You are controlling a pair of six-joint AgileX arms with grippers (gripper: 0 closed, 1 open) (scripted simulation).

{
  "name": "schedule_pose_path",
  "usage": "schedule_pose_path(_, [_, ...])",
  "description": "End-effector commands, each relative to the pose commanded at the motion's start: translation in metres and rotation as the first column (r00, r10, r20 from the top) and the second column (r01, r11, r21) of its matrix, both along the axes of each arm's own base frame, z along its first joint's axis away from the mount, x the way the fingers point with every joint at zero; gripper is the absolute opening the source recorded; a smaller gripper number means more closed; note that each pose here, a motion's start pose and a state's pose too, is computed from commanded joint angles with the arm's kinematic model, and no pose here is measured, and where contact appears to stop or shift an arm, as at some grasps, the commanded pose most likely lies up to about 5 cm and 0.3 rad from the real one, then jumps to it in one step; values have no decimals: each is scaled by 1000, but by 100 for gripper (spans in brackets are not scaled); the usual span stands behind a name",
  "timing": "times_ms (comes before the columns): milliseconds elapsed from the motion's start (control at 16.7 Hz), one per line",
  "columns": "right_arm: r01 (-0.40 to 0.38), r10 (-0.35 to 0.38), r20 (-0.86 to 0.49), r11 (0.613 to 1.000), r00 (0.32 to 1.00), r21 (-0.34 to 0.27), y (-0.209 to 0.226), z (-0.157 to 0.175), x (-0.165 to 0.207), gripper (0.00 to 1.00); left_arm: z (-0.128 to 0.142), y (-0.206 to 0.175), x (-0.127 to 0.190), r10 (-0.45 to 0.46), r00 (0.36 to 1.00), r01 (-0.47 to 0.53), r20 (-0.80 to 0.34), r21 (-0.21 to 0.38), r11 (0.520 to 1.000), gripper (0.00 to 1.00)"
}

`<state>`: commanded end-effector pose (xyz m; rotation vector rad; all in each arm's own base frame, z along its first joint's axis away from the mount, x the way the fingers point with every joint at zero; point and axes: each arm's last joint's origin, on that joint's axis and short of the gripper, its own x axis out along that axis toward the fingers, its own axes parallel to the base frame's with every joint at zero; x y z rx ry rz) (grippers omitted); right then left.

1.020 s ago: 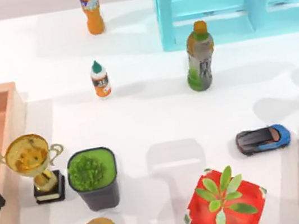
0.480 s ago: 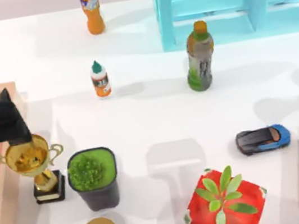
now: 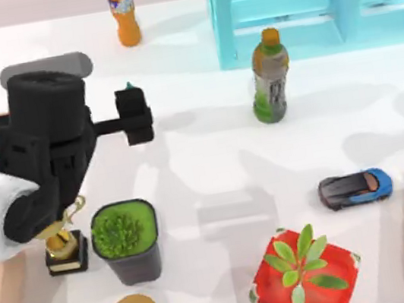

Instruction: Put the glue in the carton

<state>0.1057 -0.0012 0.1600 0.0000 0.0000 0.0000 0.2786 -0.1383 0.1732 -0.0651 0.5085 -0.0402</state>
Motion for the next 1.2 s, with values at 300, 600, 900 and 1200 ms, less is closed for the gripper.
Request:
schedule_pose_path(300, [0,0,0,1000,1000,0,0,0,0,100,-47,-42,21,0,997,4,-80,47,999,100])
schedule_pose_path(600, [0,0,0,1000,1000,0,0,0,0,100,-55,-47,23,0,996,5,-91,54,999,100])
schedule_pose_path(900, [0,0,0,1000,1000,0,0,0,0,100,-55,-46,31,0,996,5,-91,54,999,100])
schedule_pose_path(1200, [0,0,0,1000,1000,0,0,0,0,100,-73,-49,73,0,996,5,-89,54,999,100])
